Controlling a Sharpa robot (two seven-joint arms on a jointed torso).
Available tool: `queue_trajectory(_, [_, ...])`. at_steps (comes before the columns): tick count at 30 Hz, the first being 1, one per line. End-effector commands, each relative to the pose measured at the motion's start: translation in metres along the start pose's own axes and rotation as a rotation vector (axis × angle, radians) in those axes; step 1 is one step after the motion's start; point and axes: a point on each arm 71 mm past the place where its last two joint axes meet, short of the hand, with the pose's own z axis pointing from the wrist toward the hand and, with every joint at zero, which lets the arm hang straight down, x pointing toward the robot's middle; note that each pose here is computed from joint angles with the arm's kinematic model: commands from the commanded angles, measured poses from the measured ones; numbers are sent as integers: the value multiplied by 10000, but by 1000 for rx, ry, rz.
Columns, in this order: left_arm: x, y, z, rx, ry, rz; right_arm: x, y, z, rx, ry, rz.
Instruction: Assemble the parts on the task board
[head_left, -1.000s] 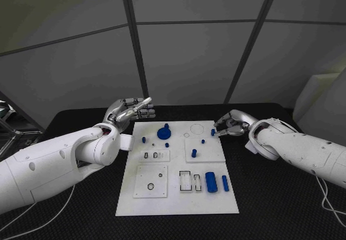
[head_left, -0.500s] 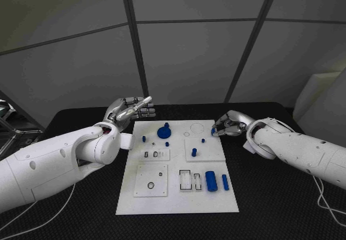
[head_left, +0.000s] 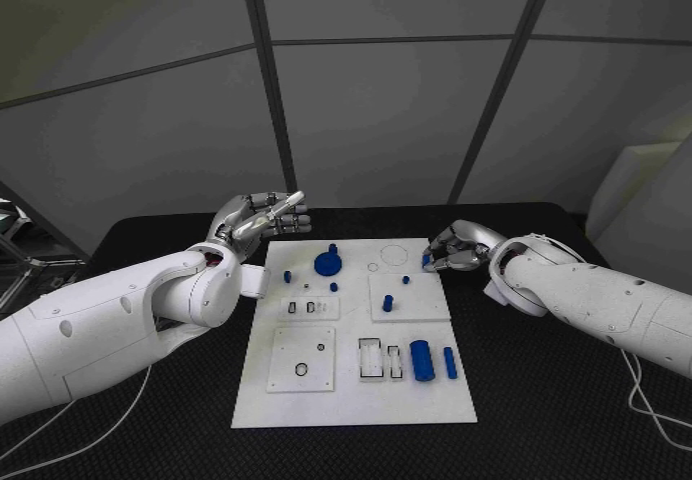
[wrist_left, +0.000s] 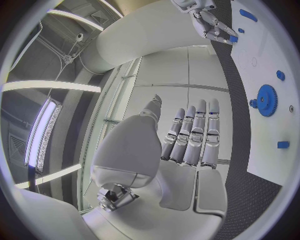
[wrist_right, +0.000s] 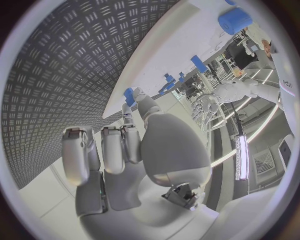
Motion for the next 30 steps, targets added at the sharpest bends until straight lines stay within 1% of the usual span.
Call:
queue_trajectory(1, [15, -14, 5, 9, 13, -1, -3, 14, 13, 4, 1, -8])
queue_trajectory(19, [14, -12, 7, 7, 13, -2, 28, 49, 48, 12, 7, -9])
queue_trajectory(23, [12, -12, 6, 7, 12, -1, 20, 54, 49, 11, -8, -10])
queue_trajectory(30, [6, -13, 5, 7, 12, -1, -14, 87, 29, 1, -59, 13])
